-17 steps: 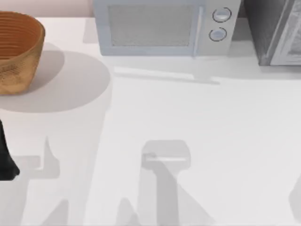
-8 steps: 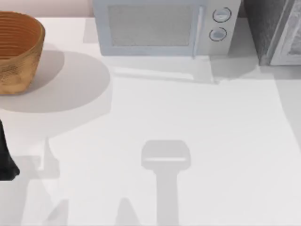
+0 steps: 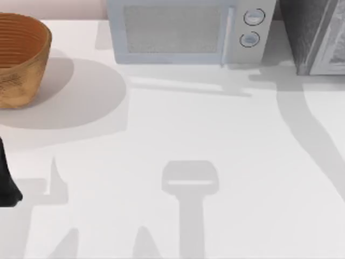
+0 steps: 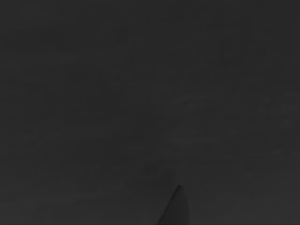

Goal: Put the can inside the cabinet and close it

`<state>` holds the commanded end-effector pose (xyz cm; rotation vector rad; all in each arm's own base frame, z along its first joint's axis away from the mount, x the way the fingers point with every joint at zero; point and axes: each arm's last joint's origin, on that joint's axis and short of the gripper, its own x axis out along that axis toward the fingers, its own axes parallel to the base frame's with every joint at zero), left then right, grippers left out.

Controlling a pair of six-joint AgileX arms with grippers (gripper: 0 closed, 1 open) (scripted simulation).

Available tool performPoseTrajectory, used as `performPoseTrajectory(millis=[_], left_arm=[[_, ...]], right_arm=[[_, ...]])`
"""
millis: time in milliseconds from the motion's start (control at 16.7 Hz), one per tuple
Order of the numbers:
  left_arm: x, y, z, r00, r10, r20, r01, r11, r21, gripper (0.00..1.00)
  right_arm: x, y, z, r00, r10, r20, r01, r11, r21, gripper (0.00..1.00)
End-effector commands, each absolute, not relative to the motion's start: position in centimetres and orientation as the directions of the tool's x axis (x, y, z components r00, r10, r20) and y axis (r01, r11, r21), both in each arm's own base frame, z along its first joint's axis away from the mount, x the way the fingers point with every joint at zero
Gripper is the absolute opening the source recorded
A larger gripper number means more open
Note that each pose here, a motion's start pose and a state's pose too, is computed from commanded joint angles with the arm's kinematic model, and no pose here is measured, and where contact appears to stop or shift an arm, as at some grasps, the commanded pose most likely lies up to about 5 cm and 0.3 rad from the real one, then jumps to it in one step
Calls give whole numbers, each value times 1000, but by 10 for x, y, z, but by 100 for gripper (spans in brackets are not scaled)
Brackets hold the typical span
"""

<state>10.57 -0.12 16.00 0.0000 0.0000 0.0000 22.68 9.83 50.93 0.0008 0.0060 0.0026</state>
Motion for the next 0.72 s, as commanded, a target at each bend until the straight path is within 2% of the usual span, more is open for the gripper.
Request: performPoseTrajectory(millis=[180,240,300,720], left_arm=[[106,-1,160,1000,0,0,0,1000,0,100],[106,-1,160,1000,0,0,0,1000,0,100],[106,-1,160,1000,0,0,0,1000,0,100],[106,-1,160,1000,0,0,0,1000,0,100]], right_arm=[[227,98,509,1000,3,-6,-3,1000,1,100],[220,88,516,999,-40,14,40,999,-2,100],[221,88,516,999,-40,15,40,999,-1,100],[269,88,515,999,-40,14,40,999,-2,100]])
